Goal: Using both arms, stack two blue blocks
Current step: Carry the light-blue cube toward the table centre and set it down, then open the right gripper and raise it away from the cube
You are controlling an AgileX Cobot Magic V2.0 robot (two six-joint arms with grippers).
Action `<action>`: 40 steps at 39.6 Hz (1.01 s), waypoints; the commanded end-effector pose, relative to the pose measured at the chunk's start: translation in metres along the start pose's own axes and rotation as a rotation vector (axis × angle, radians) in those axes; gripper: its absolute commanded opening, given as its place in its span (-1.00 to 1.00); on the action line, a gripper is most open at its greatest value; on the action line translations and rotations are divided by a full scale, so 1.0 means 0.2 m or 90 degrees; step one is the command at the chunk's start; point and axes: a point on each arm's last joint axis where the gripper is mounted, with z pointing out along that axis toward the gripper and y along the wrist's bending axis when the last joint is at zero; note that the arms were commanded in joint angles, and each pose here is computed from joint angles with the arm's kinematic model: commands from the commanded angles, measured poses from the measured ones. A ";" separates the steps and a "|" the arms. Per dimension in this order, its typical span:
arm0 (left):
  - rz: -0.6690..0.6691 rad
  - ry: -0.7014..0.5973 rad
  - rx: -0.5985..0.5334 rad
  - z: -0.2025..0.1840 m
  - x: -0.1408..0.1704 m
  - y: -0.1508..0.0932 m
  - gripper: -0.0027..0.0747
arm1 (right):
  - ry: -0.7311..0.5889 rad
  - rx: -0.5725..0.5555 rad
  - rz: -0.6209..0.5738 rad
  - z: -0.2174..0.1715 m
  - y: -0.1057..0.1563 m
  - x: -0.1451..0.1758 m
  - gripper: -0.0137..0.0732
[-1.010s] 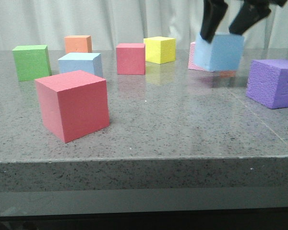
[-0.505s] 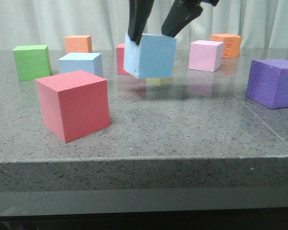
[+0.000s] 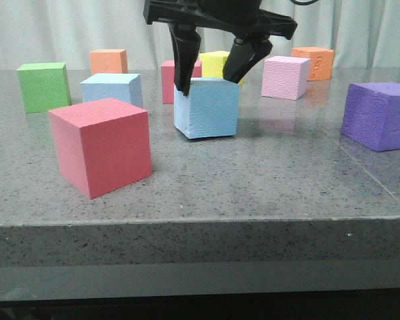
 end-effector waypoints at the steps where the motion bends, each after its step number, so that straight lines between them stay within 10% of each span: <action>1: -0.004 -0.068 0.008 -0.01 -0.09 -0.01 0.39 | -0.081 -0.018 -0.005 -0.16 0.02 -0.07 0.67; 17: -0.004 -0.068 0.008 -0.01 -0.09 -0.01 0.39 | -0.178 -0.051 -0.007 -0.48 0.06 -0.16 0.63; 27: -0.004 -0.068 0.008 -0.01 -0.09 -0.01 0.39 | -0.179 -0.082 0.009 -0.51 0.08 -0.17 -0.57; 40: -0.004 -0.068 0.008 -0.01 -0.09 -0.01 0.39 | -0.182 0.009 0.060 -0.76 -0.31 -0.14 -0.83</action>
